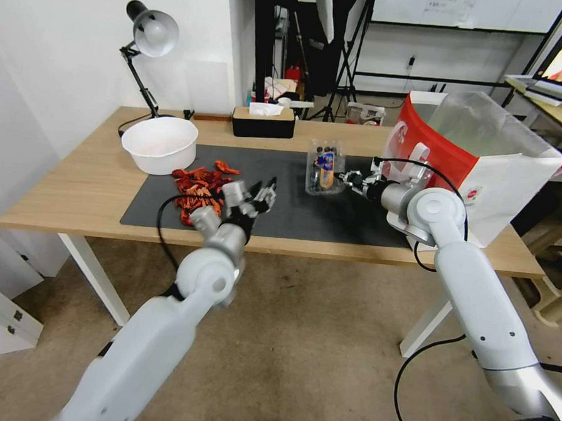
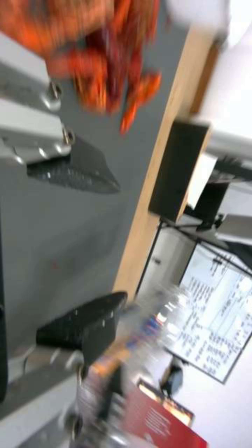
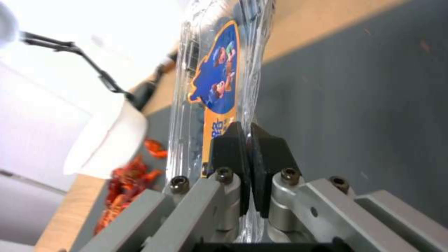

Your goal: Close the takeout container lid, then place the container into the takeout bag.

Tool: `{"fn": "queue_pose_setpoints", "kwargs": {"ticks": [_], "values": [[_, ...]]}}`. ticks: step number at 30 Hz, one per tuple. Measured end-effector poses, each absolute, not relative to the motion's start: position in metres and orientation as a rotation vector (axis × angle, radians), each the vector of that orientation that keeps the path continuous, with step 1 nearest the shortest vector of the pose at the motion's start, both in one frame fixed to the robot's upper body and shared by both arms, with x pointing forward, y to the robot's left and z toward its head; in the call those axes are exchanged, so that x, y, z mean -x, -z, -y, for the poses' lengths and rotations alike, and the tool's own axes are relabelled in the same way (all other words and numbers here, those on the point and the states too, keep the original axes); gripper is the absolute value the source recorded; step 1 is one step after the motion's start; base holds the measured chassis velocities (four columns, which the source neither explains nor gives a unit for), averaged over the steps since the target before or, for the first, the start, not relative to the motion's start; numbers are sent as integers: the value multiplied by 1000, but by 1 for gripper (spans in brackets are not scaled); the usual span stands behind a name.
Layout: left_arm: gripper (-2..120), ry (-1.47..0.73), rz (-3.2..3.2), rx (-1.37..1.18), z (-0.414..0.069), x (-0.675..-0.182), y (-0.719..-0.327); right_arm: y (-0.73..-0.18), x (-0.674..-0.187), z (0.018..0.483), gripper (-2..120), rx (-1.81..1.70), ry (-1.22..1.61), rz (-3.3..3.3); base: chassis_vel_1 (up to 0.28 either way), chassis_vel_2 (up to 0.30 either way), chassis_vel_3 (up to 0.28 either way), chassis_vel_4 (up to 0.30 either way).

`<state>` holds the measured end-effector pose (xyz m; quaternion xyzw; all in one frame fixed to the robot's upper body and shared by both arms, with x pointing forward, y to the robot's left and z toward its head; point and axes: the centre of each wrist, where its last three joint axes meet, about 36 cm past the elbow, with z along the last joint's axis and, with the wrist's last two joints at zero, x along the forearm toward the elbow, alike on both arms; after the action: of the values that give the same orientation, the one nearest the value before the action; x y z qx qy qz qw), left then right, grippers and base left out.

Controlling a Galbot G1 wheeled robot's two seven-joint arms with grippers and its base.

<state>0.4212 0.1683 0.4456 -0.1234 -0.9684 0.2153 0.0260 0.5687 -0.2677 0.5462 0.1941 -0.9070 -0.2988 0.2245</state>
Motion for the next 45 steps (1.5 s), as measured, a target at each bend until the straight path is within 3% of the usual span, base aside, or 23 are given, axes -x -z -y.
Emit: {"fn": "queue_pose_setpoints", "kwargs": {"ticks": [7, 15, 22, 26, 29, 40, 45], "values": [[86, -446, 3094, 291, -193, -371, -415, -580, -557, 280, 0, -630, 764, 2739, 0, 0, 0, 0], [99, -431, 3096, 283, -195, -363, -411, -594, -551, 290, 0, -624, 744, 2822, 0, 0, 0, 0], [100, -400, 3111, 229, -204, -345, -398, -635, -538, 315, 0, -526, 580, 3080, 0, 0, 0, 0], [100, -380, 3124, 224, -205, -339, -396, -663, -522, 350, 0, -273, 312, 3306, 0, 0, 0, 0], [100, -352, 3109, 295, -202, -341, -388, -666, -481, 395, 0, 94, -163, 3365, 0, 0, 0, 0], [100, -342, 3104, 300, -202, -337, -385, -629, -471, 391, 0, 197, -180, 3269, 0, 0, 0, 0], [100, -334, 3100, 294, -203, -335, -384, -620, -469, 384, 20, 196, -142, 3253, 0, 0, 0, 0]]}}
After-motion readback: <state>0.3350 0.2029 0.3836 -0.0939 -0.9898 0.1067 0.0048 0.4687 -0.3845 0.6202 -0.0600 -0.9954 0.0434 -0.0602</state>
